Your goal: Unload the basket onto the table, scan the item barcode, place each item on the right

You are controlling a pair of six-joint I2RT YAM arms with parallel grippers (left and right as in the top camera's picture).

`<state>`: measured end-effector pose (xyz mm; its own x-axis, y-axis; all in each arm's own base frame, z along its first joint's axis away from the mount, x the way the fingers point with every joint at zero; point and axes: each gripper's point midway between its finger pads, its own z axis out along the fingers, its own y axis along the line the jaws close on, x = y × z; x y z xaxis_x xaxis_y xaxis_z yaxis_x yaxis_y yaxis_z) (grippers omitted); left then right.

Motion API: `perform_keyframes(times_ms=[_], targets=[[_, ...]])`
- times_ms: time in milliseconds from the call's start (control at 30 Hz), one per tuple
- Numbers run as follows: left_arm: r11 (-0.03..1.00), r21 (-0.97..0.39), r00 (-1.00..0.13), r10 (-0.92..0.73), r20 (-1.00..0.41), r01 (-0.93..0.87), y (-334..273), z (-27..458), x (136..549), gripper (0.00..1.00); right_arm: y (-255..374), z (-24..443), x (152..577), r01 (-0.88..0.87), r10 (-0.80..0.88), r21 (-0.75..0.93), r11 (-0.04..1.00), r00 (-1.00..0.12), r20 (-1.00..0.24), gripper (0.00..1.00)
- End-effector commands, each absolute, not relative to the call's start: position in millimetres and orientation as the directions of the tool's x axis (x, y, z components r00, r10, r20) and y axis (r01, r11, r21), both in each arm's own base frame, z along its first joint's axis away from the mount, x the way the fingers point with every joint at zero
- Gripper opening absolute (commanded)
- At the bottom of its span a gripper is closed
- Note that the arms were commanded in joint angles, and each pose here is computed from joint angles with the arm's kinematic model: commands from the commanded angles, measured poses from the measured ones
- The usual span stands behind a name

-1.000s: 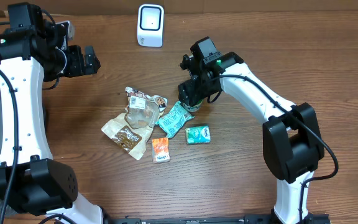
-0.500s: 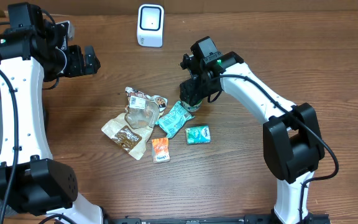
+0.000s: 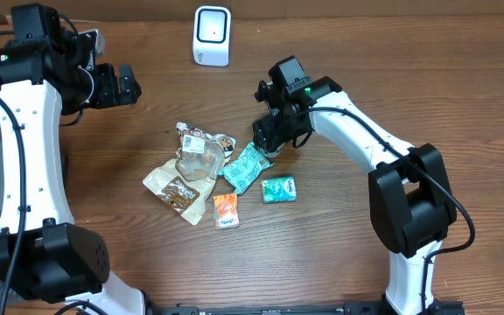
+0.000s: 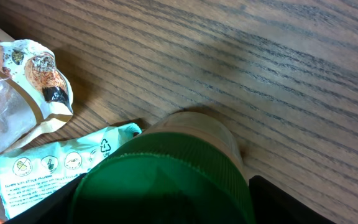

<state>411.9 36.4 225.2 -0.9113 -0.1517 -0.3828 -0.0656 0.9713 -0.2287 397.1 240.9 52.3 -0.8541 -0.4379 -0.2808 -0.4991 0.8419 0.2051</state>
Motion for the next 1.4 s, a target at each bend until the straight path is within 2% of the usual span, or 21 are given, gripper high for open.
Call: perform_keyframes(times_ms=[0,133,333,433,633,933,1100,1233,1300,1367], targets=[[0.97,-0.241,-0.915,-0.131,-0.381,-0.039,31,223,414,1.0,239,48,396,-0.494,-0.437,0.201,0.846,-0.858,-0.271,0.75],[0.97,-0.241,-0.915,-0.131,-0.381,-0.039,31,223,414,1.0,236,47,397,-0.494,-0.439,0.182,0.85,-0.856,-0.271,0.73],[0.97,-0.24,-0.915,-0.131,-0.381,-0.039,31,223,414,1.0,236,48,398,-0.493,-0.439,0.179,0.851,-0.856,-0.272,0.54],[0.97,-0.241,-0.915,-0.131,-0.381,-0.039,31,223,414,1.0,239,52,400,-0.496,-0.437,0.188,0.848,-0.854,-0.283,0.49],[0.97,-0.241,-0.915,-0.131,-0.381,-0.039,31,223,414,1.0,260,99,407,-0.523,-0.406,0.324,0.788,-0.838,-0.365,0.45],[0.97,-0.241,-0.915,-0.131,-0.381,-0.039,31,223,414,1.0,289,212,405,-0.62,-0.309,0.596,0.51,-0.778,-0.547,0.39],[0.97,-0.241,-0.915,-0.131,-0.381,-0.039,31,223,414,1.0,289,263,391,-0.647,-0.251,0.722,0.245,-0.761,-0.598,0.37],[0.97,-0.241,-0.915,-0.131,-0.38,-0.039,31,223,414,1.0,281,296,382,-0.659,-0.21,0.751,0.041,-0.74,-0.639,0.37],[0.97,-0.241,-0.915,-0.131,-0.38,-0.039,31,223,414,1.0,279,304,380,-0.668,-0.2,0.744,-0.009,-0.728,-0.656,0.37],[0.97,-0.24,-0.915,-0.131,-0.381,-0.039,31,223,414,1.0,279,304,382,-0.677,-0.198,0.736,0.0,-0.722,-0.663,0.37]])
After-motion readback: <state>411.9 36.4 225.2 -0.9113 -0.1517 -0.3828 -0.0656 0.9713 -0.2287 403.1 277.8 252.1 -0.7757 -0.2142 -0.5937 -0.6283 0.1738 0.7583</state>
